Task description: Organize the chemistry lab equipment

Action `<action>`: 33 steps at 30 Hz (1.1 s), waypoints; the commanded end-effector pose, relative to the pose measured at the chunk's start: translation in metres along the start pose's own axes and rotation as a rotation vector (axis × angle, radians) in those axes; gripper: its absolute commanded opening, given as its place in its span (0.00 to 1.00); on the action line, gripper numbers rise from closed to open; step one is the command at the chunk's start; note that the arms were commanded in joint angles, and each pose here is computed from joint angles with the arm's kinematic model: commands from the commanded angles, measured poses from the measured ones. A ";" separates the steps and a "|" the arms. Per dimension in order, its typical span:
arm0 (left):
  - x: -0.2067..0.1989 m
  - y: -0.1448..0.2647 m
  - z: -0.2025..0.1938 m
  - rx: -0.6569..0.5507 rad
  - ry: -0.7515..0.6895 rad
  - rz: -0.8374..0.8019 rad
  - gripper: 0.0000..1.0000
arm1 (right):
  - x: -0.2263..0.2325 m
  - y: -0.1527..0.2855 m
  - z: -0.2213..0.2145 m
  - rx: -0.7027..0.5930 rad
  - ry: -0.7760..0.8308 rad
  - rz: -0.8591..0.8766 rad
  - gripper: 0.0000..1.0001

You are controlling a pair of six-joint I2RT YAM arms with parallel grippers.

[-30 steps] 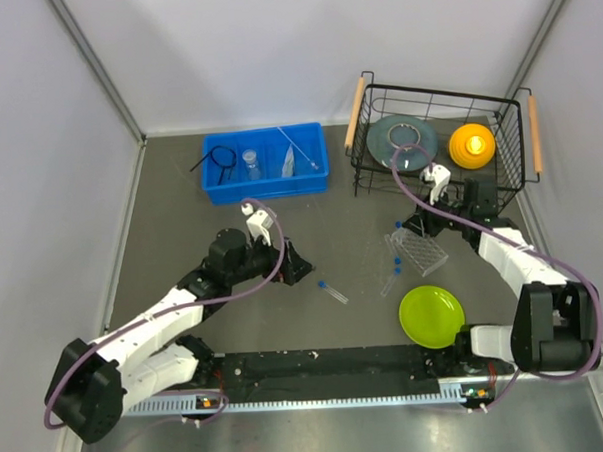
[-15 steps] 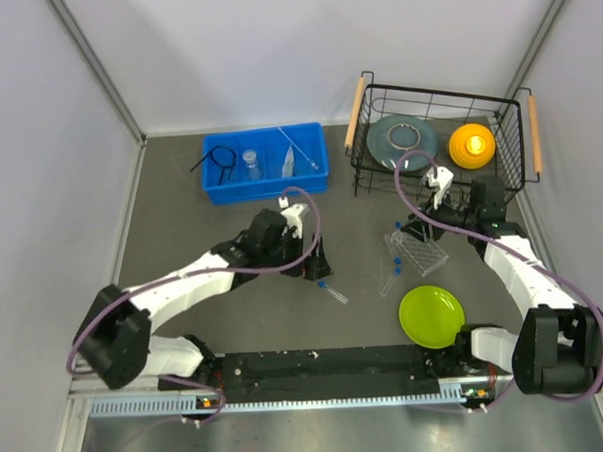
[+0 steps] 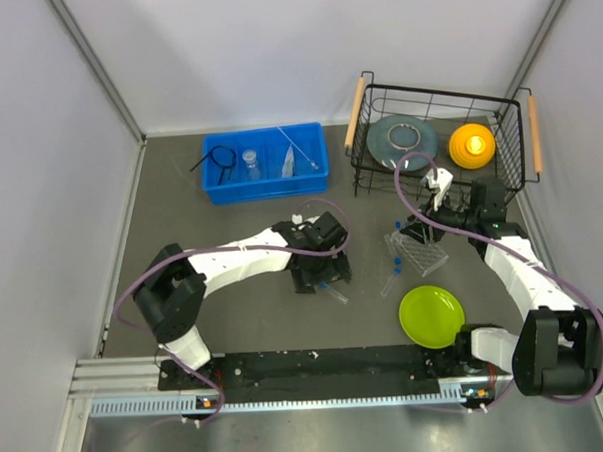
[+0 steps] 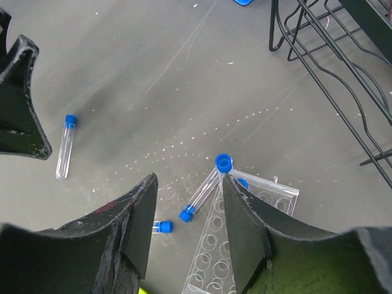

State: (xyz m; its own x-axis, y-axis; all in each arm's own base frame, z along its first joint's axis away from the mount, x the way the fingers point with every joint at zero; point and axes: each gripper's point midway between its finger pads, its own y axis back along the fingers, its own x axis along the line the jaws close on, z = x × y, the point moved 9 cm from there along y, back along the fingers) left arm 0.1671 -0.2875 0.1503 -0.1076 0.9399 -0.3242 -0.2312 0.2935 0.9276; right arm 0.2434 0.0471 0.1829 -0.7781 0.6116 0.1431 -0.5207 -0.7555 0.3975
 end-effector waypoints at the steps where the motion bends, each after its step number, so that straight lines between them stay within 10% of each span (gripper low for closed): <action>1: -0.004 -0.004 -0.004 -0.007 0.171 0.119 0.89 | -0.001 0.008 0.027 -0.070 0.100 -0.004 0.47; 8: -0.012 -0.025 -0.007 0.024 0.163 0.155 0.60 | -0.001 0.008 0.027 -0.072 0.103 -0.002 0.48; 33: -0.037 -0.037 -0.004 0.073 -0.121 -0.027 0.22 | 0.003 0.009 0.028 -0.082 0.112 0.016 0.48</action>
State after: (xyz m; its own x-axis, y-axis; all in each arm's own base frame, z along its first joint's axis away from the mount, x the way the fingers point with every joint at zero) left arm 0.1739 -0.3241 0.1075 -0.1432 0.9722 -0.1851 -0.1217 0.1683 0.9782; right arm 0.2416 0.0472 0.1877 -0.7872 0.6042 0.1235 -0.5236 -0.7607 0.3837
